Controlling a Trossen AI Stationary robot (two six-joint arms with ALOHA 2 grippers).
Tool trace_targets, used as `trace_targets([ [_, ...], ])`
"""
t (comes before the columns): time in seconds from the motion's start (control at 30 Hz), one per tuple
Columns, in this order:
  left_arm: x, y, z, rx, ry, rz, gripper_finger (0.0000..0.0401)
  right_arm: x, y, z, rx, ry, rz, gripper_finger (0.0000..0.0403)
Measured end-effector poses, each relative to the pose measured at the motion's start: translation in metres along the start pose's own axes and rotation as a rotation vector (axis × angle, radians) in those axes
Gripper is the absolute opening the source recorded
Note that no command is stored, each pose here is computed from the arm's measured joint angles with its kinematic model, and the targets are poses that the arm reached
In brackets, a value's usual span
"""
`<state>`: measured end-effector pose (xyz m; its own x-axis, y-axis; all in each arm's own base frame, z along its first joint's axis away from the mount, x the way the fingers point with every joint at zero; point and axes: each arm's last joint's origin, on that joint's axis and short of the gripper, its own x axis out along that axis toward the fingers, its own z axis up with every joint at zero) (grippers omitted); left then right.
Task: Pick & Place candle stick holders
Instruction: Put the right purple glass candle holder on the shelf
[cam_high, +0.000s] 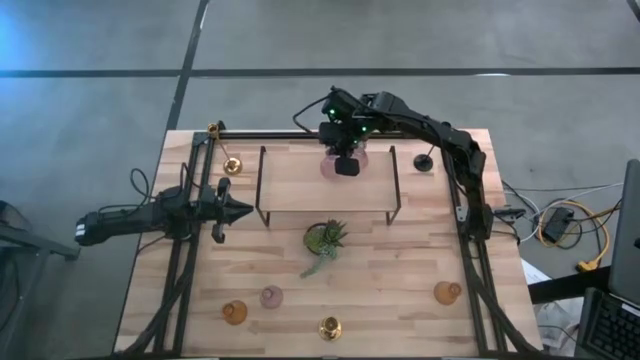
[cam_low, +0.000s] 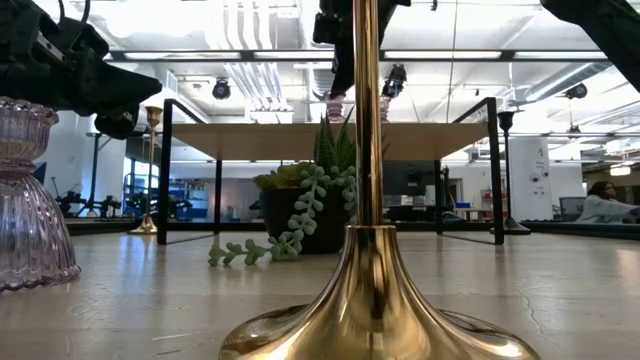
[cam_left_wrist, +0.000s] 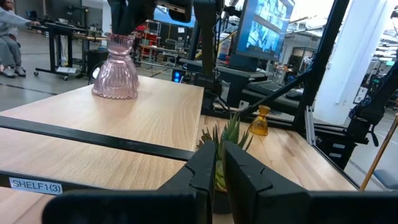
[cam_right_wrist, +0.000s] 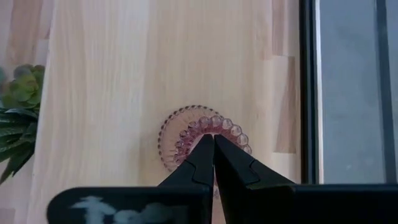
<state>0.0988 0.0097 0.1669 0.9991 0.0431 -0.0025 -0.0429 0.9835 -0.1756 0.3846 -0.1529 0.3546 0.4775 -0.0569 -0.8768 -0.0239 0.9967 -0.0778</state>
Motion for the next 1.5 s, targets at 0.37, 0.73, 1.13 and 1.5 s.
trace_targets([
  [0.37, 0.000, 0.000, 0.000, 0.000, 0.000, 0.000, 0.0035, -0.001, -0.009, -0.003, 0.016, 0.008, -0.044, 0.0008],
  [0.73, 0.000, 0.000, 0.000, 0.000, 0.000, 0.000, 0.0035, -0.001, -0.010, -0.003, 0.014, 0.001, -0.049, 0.0008],
  [1.13, 0.000, 0.000, 0.000, 0.000, 0.000, 0.000, 0.0035, -0.001, -0.011, -0.003, 0.017, -0.002, -0.051, 0.0008],
  [1.5, 0.000, 0.000, 0.000, 0.000, 0.000, 0.000, 0.0035, -0.003, -0.012, -0.002, 0.017, -0.004, -0.071, 0.0008],
])
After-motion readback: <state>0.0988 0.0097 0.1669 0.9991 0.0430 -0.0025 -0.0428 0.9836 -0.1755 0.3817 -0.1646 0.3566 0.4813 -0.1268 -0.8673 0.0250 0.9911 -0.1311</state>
